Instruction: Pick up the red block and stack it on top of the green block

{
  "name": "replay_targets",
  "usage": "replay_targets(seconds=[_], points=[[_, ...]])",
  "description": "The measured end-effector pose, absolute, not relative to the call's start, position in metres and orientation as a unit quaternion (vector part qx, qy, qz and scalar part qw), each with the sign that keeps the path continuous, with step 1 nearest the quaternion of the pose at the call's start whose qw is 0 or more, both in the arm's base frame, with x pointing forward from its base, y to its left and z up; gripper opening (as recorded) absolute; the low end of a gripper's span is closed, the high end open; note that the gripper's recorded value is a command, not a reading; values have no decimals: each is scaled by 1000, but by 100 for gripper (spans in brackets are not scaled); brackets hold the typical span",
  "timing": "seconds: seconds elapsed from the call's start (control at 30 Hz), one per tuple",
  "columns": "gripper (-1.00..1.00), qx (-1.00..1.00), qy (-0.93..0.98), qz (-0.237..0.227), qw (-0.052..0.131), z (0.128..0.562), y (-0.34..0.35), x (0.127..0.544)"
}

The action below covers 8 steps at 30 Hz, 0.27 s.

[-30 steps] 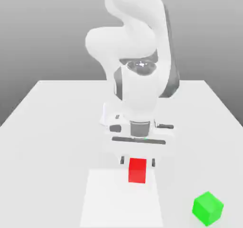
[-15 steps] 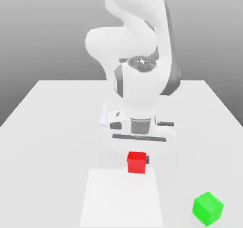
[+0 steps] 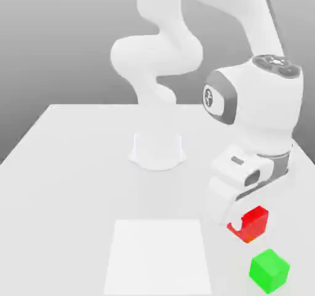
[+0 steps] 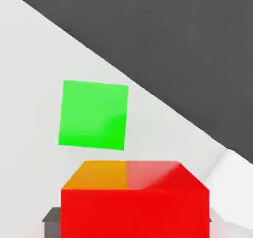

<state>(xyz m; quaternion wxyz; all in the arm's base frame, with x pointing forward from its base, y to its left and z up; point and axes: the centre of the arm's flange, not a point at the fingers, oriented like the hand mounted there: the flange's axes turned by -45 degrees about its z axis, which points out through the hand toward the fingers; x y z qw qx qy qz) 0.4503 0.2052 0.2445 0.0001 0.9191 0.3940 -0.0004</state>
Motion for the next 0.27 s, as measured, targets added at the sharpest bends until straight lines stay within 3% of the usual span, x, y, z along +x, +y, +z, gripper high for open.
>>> replay_targets(seconds=[0.13, 0.17, 0.27], points=[[-100, 908, 419, 0, 0, 201, 217, 456], [100, 907, 420, 0, 0, 189, 217, 456], [100, 907, 420, 0, 0, 189, 217, 456]])
